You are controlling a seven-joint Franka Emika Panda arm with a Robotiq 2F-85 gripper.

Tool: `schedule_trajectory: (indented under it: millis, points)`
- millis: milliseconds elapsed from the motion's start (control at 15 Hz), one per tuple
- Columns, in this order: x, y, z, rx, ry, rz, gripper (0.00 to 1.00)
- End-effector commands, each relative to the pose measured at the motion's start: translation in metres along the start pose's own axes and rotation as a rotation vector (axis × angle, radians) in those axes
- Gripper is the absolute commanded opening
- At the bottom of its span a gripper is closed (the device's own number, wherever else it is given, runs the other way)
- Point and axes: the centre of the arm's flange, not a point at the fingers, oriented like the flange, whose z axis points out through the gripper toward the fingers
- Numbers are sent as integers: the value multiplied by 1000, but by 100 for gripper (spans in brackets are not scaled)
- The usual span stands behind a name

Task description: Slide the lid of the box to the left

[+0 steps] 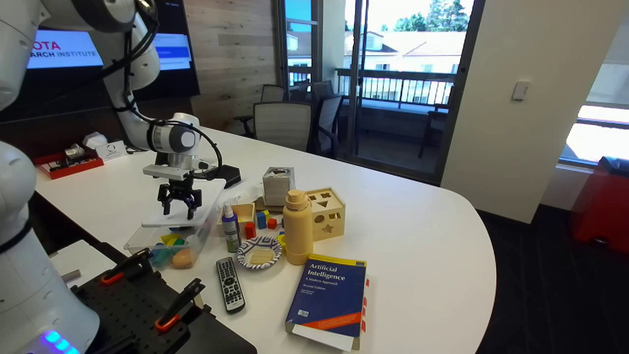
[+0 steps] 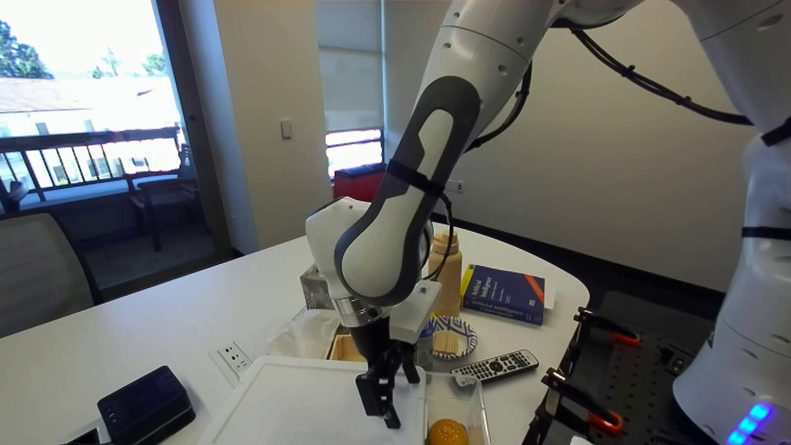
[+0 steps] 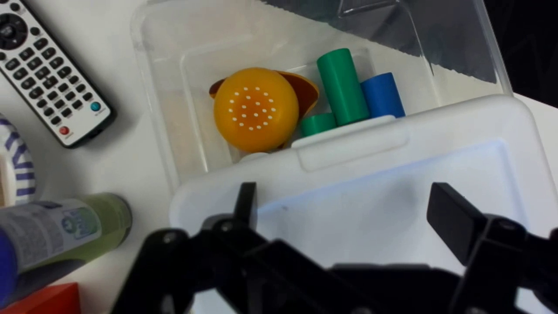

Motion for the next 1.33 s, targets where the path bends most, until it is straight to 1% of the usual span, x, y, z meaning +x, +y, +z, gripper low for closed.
schedule_trajectory:
  millis: [0, 333, 667, 1267]
  points:
    - [-1, 3, 1, -21, -42, 30, 100]
    - [-6, 5, 2, -34, -84, 39, 100]
    - [-12, 11, 8, -50, -135, 81, 100]
    - [-20, 19, 16, -51, -203, 113, 100]
